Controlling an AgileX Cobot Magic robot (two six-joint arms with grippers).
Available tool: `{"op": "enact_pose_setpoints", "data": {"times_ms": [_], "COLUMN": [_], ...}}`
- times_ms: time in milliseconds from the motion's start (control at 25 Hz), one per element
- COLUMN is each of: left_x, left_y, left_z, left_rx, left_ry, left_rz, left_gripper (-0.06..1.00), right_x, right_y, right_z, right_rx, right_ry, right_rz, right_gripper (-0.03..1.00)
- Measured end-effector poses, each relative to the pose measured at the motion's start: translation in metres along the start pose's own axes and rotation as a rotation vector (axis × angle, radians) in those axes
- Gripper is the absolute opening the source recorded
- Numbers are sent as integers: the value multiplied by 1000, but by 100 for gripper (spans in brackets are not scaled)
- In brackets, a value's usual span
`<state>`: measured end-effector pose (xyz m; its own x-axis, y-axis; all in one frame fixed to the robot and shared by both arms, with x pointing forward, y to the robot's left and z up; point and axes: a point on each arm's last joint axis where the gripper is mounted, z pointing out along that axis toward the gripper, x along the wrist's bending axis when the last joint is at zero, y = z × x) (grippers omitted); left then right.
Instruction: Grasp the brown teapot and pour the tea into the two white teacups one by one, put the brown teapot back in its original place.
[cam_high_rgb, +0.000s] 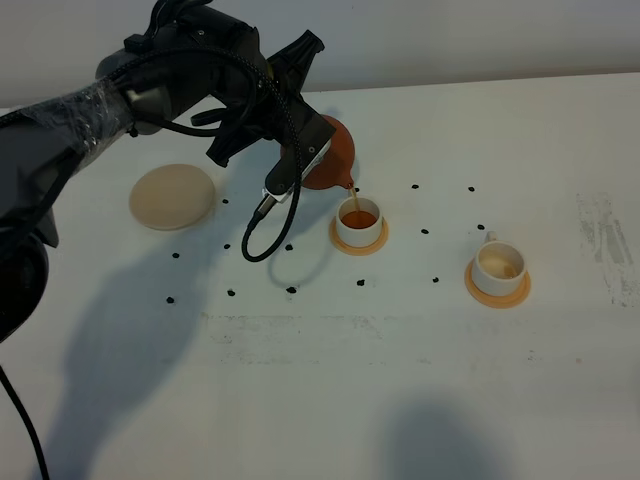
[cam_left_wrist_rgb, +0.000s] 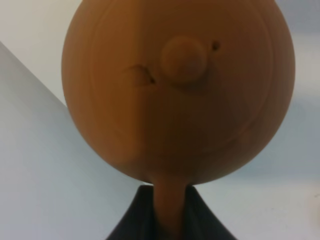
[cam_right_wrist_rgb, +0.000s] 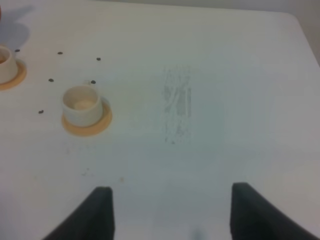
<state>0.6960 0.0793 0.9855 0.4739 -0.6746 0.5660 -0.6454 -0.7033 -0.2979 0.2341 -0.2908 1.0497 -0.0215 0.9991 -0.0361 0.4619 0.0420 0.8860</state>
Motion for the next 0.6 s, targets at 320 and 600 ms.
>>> {"op": "enact_pose_setpoints", "data": {"times_ms": [320,600], "left_x": [1,2], "left_y": [2,4], "left_z": [0,0], "left_rx": [-2,-3], "left_ry": [2,7], "left_rz": [44,94], "left_gripper": [10,10], "right_x": [0,0], "right_y": [0,0], "right_z": [0,0], "right_rx": [0,0], "right_ry": [0,0], "right_rz": [0,0], "right_gripper": [51,51]}}
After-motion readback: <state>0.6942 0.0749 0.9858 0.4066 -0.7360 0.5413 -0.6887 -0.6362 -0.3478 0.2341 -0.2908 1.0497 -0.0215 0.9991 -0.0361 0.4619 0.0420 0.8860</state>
